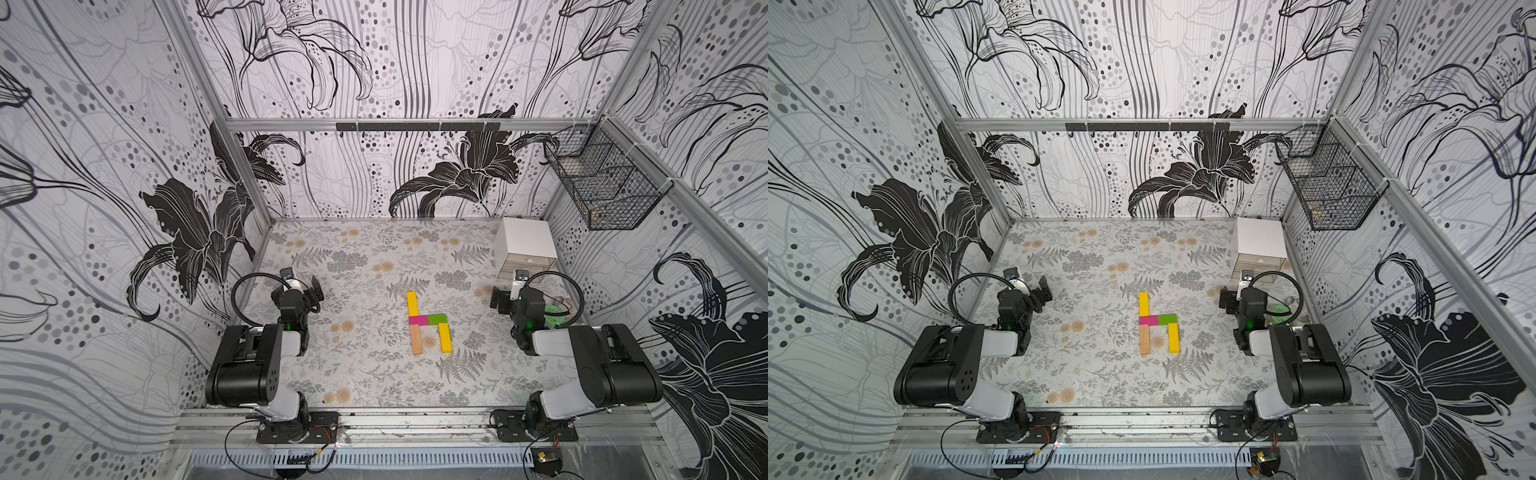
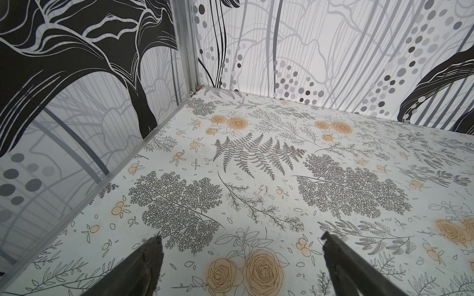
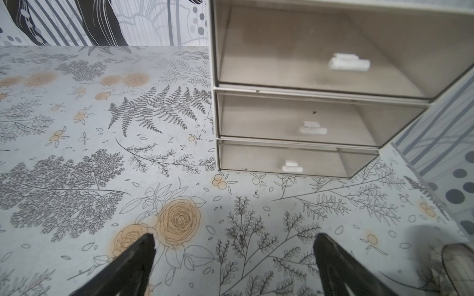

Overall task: Assemble the letter h with building blocks
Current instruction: Reset both arms

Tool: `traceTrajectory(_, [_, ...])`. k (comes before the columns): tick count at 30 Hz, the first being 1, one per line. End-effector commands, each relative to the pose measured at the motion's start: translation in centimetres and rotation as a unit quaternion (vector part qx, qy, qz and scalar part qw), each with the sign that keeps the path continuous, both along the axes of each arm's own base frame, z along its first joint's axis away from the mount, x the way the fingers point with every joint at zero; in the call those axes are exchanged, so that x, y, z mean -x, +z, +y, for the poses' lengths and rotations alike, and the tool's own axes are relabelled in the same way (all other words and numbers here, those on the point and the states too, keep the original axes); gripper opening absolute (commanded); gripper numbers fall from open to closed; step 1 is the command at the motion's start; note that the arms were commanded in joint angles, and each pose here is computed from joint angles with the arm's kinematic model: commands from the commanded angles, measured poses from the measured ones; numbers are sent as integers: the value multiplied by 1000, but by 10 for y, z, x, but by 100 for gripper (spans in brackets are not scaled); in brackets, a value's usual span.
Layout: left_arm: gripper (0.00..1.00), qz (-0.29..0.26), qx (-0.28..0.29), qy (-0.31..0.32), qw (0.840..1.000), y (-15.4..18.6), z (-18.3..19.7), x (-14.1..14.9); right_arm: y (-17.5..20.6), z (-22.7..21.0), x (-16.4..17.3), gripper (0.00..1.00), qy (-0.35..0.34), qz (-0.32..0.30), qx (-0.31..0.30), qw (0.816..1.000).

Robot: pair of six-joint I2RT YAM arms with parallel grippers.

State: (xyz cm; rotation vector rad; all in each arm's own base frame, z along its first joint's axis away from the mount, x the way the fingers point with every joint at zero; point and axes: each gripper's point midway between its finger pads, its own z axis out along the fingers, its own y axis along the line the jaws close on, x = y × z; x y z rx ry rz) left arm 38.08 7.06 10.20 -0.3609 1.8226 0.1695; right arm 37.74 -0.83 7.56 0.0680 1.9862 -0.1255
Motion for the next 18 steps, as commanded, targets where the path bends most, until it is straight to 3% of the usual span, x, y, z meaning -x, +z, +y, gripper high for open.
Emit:
traceTrajectory(1, [99,-16,-11,-7,1000,11,-1,-6,14,1,-7,99,5,-23,2,1000])
traceTrajectory(18, [99,-17,-11,-7,1000,11,-1,-6,13,2,-7,99,7,-22,2,1000])
